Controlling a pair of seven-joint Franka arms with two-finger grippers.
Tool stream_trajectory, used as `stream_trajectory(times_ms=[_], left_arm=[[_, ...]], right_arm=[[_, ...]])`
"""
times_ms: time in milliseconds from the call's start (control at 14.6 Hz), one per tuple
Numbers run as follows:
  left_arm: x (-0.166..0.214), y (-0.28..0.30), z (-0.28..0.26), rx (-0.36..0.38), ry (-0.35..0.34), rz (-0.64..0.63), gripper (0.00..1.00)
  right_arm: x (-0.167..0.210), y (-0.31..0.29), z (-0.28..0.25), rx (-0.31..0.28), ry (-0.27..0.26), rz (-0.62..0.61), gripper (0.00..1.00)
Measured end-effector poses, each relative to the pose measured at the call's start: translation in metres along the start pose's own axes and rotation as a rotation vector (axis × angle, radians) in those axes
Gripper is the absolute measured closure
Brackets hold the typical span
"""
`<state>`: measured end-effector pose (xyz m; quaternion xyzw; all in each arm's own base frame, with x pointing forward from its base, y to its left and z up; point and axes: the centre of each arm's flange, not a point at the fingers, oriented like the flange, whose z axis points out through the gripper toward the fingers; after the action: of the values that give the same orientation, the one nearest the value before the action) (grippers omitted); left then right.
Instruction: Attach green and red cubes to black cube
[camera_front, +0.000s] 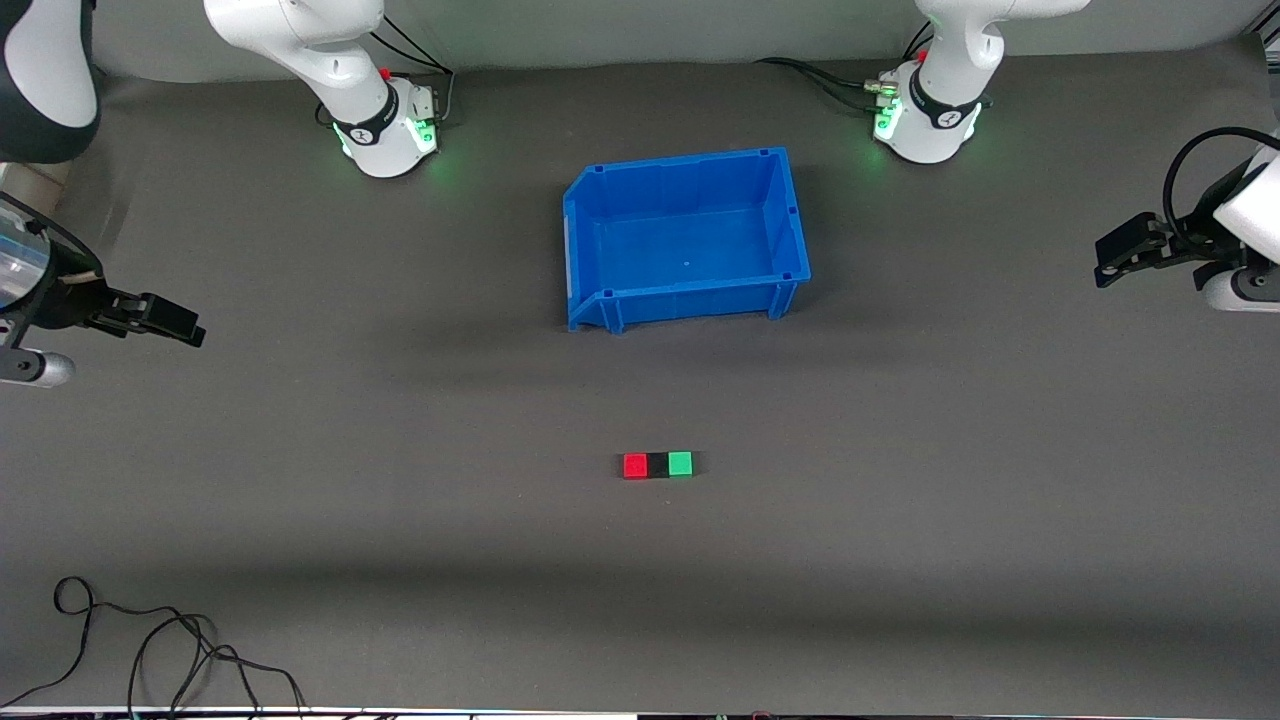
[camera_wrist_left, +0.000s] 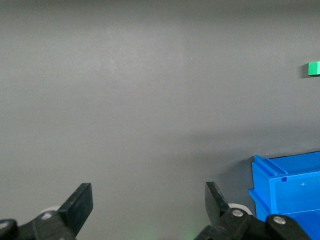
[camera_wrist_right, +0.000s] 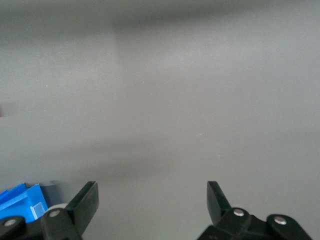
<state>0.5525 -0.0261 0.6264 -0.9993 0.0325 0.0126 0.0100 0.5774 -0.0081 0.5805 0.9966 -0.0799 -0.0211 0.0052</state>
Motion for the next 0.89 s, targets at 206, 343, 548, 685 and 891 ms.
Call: stream_trajectory(times_ms=[206, 343, 548, 685, 891], left_arm=[[0.000, 0.000, 0.000, 0.000, 0.000, 0.000, 0.00], [0.000, 0.000, 0.000, 0.000, 0.000, -0.001, 0.00], [0.000, 0.000, 0.000, 0.000, 0.001, -0.002, 0.00], [0.000, 0.000, 0.000, 0.000, 0.001, -0.003, 0.00], [0.000, 0.000, -0.001, 0.000, 0.002, -0.004, 0.00]], right_arm=[[-0.004, -0.008, -0.007, 0.003, 0.012, -0.016, 0.04], [-0.006, -0.010, -0.009, 0.004, 0.015, -0.020, 0.04], [-0.006, -0.008, -0.010, 0.005, 0.018, -0.017, 0.04], [-0.006, -0.009, -0.010, 0.005, 0.019, -0.019, 0.04], [-0.007, -0.012, -0.010, 0.005, 0.019, -0.024, 0.04]])
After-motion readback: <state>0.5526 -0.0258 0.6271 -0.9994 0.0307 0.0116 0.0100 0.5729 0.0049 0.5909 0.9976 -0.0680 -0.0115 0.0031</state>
